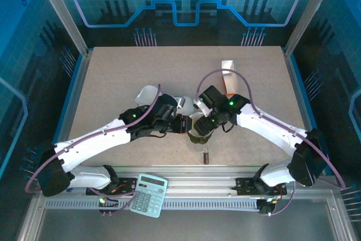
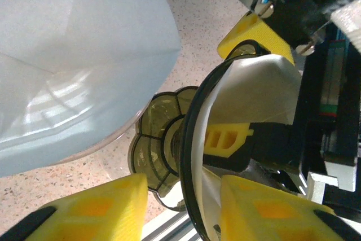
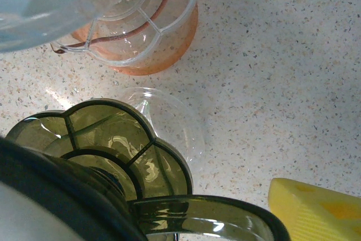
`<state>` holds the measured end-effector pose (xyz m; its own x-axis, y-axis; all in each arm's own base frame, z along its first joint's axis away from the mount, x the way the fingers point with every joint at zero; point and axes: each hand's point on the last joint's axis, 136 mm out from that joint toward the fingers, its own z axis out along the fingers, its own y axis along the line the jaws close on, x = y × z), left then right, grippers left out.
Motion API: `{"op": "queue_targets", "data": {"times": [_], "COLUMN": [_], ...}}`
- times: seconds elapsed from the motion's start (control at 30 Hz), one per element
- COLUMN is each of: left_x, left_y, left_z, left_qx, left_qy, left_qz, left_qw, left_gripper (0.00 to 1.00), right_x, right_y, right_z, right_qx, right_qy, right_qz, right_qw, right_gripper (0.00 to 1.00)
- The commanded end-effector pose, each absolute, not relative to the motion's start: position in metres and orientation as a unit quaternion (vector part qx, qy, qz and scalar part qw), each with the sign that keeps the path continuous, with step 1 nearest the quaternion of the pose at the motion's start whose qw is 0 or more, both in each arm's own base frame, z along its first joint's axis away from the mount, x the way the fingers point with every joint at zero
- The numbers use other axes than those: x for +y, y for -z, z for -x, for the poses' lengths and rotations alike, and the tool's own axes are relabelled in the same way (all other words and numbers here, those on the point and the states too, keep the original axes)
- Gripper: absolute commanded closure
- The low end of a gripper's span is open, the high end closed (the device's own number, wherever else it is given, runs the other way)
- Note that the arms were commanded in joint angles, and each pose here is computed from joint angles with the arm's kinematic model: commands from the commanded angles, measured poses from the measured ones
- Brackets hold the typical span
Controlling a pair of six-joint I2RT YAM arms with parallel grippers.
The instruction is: Place the coffee filter in the dripper
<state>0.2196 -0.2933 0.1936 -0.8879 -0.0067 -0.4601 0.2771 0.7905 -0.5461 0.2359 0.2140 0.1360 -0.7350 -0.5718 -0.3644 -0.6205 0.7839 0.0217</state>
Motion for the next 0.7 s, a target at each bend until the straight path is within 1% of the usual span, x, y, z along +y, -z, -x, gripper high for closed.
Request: {"op": "queue_targets", "data": {"times": [0.0, 0.33, 0.5, 0.67], "left_x": [-0.2957, -0.2955, -0.2980, -0.2992], "left_y": [-0.2022, -0.1989, -0.1981, -0.1976], "left_z": [-0.2116, -0.2101, -0.2089, -0.2080], "left_qx": [0.918, 0.919, 0.918, 0.918], "left_qy": [0.320, 0.322, 0.325, 0.326], "left_qz": [-0.093, -0.087, -0.087, -0.088], "left_qw": [0.216, 0.213, 0.209, 0.207], "left_gripper": [0.64, 0.79, 0.84, 0.91], "right_x": [0.2137, 0.2128, 0.2137, 0.2146], "right_y": [-0.1233, -0.1223, -0.1224, -0.1213], "right_z": [-0.2353, -0.2362, -0.2367, -0.2364], "right_qx": [0.932, 0.933, 0.933, 0.933], "right_qy": [-0.055, -0.050, -0.051, -0.053], "right_qz": [0.321, 0.320, 0.320, 0.319], "right_qw": [0.160, 0.158, 0.158, 0.157], "right_gripper": [0.22, 0.22, 0.22, 0.22]}}
